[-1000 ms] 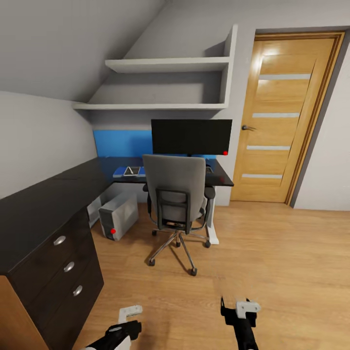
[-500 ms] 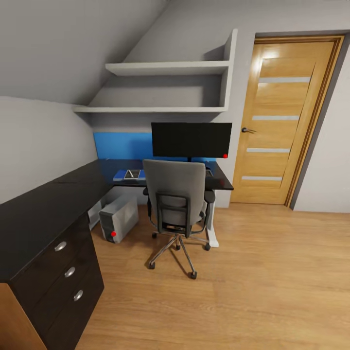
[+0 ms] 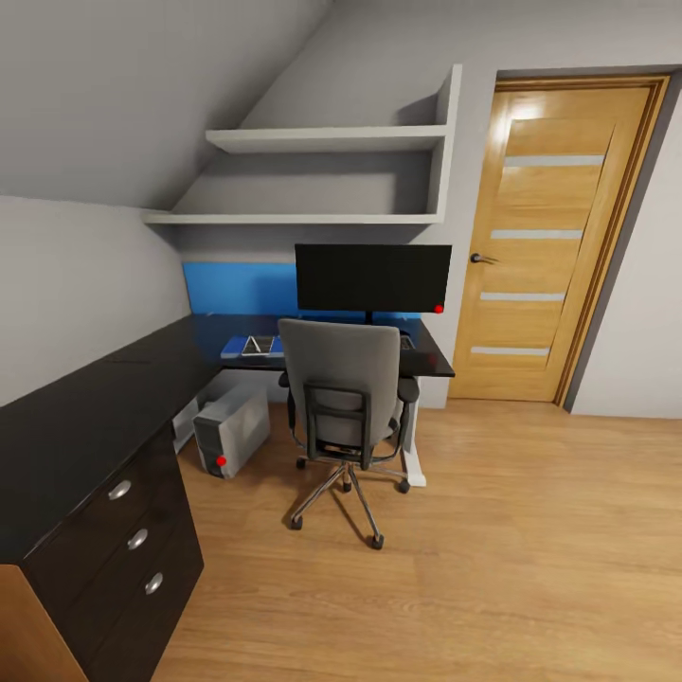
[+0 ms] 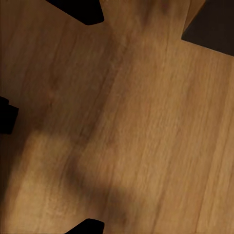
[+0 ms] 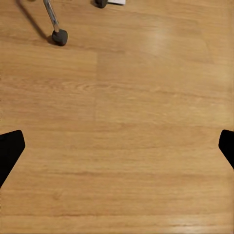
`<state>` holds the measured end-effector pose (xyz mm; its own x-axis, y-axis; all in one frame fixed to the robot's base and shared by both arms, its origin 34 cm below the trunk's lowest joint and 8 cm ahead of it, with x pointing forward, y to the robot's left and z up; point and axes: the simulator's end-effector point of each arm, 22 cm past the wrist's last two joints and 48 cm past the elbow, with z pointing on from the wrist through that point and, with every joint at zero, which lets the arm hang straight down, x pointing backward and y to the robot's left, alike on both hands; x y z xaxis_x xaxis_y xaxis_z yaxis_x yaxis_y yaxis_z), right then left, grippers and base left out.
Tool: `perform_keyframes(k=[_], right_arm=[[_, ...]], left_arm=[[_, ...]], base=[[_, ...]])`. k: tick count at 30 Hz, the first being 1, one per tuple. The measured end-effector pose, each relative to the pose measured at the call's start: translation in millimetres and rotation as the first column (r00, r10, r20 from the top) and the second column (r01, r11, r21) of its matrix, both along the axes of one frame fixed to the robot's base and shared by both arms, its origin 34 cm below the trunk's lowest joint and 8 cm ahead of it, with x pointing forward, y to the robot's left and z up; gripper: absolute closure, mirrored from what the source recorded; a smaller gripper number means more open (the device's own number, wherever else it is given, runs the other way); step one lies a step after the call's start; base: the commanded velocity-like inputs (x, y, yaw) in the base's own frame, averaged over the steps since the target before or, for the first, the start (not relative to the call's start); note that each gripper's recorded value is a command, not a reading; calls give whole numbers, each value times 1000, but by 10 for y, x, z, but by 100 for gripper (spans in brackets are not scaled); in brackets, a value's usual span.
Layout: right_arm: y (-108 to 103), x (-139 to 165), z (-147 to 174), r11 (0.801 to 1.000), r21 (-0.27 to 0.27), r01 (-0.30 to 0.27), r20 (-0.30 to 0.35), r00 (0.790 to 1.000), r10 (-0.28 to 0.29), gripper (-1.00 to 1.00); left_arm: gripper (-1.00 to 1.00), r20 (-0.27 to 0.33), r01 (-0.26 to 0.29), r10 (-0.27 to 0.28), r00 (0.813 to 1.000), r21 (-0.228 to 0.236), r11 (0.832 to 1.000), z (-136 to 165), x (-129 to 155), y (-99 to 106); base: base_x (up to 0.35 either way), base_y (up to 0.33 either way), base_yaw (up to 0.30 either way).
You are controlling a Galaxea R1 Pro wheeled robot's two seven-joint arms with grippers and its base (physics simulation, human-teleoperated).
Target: In the bedroom, organize the workspace by keeping the computer under the desk, ensuring the monitor is on the desk, placing the keyboard on the desk next to the monitor, placing the mouse on the desk next to the keyboard, moving the folder from the swivel chair onto the desk next to the mouse, stacking the notebook on top of the folder with the pen on top of the notebook, and positioning the swivel chair next to the desk.
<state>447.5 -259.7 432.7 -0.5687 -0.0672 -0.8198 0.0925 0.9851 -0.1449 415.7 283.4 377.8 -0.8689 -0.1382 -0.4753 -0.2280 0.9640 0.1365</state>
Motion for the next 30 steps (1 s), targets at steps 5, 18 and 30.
perform_keyframes(k=[5,18,30], right_arm=[[0,0,0,1000,0,0,0,1000,0,-100],[0,0,0,1000,0,0,0,1000,0,-100],[0,0,0,1000,0,0,0,1000,0,-100]], left_arm=[[-100,-4,-1,1,1000,1,1000,-4,-10,11],[-100,-2,1,-1,1000,-2,1000,-3,-6,-23],[-100,0,6,-6,1000,-23,1000,-5,0,-189]], base=[[0,0,0],[0,0,0],[0,0,0]])
